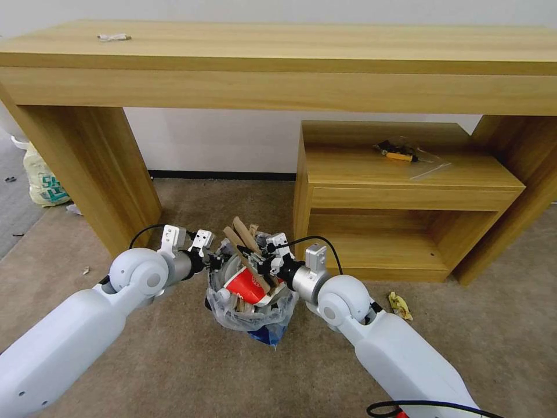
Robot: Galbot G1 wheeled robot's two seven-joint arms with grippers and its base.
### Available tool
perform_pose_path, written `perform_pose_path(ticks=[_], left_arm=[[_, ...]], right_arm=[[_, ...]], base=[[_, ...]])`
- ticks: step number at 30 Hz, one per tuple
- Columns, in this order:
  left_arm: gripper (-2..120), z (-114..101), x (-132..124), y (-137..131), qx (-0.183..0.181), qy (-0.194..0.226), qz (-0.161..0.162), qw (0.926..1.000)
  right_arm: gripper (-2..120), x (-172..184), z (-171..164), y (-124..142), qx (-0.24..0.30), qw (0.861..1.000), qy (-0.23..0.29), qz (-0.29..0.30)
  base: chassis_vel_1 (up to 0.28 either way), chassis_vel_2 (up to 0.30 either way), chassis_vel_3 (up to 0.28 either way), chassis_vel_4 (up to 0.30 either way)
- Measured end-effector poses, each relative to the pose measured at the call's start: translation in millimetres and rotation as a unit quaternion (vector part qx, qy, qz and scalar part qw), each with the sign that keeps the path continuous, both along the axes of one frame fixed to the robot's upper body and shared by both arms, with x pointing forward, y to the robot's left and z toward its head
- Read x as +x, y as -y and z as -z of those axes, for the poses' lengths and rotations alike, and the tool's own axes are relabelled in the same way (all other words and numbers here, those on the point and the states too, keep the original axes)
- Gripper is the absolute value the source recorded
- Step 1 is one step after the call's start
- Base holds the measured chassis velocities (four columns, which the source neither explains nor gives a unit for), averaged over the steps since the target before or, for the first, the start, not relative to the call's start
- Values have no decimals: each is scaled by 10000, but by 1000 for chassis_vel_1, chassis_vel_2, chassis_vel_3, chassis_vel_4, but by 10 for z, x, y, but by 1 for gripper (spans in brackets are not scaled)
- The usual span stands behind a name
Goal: Pick up the trash bin and place the garbage on the floor into it.
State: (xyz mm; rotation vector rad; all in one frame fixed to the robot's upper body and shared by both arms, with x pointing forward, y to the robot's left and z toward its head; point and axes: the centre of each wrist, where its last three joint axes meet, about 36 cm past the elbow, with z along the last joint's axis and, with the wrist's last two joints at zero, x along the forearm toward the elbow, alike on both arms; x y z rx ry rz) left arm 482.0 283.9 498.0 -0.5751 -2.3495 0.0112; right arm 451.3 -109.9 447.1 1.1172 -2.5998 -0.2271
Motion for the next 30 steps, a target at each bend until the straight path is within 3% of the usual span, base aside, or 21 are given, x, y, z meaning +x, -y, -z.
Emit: perform_pose_path(ticks=[4,15,30], left_arm=[[0,0,-5,-8,-5,-2,-7,10000],[0,15,5,-16,-31,-26,-32,10000],[0,49,-31,-199,-42,-76,-226,9997]], right_arm=[[65,-48,-38,125,-3,10000,21,94],[99,-92,-124,238,87,9999,42,132],[100,-187,-436,464,239,9992,267,174]], base=[[0,0,0,0],[0,0,0,0],[0,0,0,0]])
